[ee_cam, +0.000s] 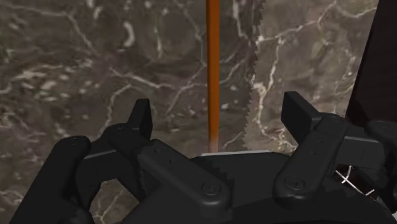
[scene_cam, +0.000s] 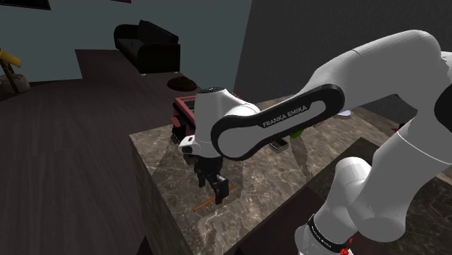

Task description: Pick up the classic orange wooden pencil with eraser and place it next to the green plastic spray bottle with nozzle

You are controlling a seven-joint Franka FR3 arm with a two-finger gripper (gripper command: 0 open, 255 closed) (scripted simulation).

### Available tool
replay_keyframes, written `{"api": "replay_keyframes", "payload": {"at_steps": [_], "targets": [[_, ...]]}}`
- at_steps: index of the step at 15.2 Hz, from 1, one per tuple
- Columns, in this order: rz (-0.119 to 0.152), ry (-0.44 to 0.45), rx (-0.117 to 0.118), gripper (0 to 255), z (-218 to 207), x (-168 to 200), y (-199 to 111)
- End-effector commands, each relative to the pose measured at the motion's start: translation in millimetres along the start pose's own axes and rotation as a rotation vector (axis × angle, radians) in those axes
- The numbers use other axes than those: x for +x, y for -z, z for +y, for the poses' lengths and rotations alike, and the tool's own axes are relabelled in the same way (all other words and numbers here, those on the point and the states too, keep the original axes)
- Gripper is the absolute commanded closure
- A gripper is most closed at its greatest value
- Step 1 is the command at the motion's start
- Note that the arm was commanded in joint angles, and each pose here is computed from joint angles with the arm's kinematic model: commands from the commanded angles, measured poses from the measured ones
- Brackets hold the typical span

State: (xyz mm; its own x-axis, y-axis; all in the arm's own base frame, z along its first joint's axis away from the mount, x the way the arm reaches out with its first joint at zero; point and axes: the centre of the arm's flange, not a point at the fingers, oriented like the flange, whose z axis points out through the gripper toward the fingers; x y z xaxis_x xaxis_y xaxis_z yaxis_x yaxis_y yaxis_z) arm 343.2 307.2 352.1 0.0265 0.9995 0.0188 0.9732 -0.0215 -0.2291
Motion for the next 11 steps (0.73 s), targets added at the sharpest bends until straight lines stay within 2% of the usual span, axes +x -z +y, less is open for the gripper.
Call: {"api": "replay_keyframes", "payload": {"at_steps": [1,9,10,11], "targets": [[0.0,0.001,0.0,0,-0.6,0.0,-10.6],[0.0,0.001,0.0,0,-0.6,0.0,-13.5],[0.0,0.001,0.0,255,-0.6,0.0,-13.5],[0.0,0.001,0.0,255,-0.6,0.0,-13.5]]}}
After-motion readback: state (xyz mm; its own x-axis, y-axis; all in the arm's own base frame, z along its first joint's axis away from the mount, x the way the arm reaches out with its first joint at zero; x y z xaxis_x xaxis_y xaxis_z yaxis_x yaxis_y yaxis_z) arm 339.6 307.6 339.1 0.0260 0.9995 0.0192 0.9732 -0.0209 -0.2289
